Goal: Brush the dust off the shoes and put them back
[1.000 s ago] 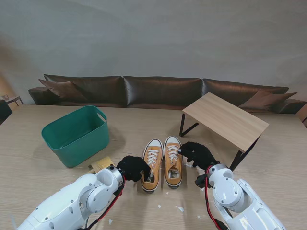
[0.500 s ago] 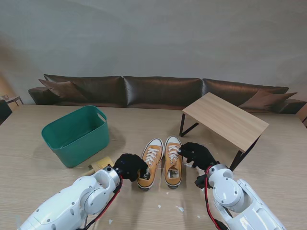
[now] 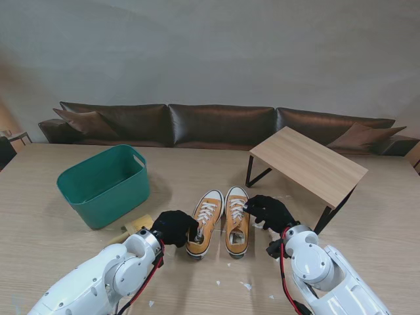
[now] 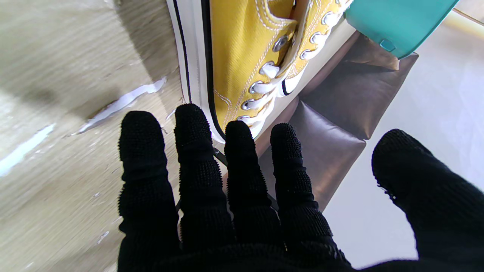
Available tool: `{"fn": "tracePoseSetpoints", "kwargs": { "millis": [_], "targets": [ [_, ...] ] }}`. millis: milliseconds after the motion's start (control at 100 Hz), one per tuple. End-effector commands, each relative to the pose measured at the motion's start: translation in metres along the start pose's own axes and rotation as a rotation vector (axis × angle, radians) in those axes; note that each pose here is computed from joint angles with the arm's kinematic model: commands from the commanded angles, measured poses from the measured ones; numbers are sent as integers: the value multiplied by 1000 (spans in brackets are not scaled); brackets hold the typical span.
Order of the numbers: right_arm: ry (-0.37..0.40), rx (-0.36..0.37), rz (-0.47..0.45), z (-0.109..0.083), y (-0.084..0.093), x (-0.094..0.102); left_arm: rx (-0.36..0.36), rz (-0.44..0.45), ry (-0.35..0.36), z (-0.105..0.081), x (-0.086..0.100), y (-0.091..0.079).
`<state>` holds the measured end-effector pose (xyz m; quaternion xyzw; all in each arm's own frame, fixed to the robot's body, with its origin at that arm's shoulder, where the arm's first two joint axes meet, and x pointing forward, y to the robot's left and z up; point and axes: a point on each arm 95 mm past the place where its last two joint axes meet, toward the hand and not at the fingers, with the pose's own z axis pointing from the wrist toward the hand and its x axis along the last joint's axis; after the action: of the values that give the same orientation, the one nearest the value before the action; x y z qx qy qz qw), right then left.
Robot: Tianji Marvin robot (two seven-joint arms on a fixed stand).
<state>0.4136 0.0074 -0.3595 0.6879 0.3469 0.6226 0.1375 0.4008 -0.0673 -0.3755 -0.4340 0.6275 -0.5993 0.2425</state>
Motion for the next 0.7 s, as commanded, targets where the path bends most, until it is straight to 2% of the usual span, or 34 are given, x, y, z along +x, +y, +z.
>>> {"fn": "tracePoseSetpoints", "kwargs": {
  "millis": [0,110,310,690],
  "targets": [
    [1,20,6,-1,-6,0,7,-75,-12,2,10,0],
    [0,20,12,-1,-6,0,16,-129,-23,2,14,-1],
    [-1,20,15,-1,-7,0,21,-170,-38,-3,14,-6],
    [23,4,45,-6,-9,4,82,-230,-23,-12,5,-41]
  ]
}}
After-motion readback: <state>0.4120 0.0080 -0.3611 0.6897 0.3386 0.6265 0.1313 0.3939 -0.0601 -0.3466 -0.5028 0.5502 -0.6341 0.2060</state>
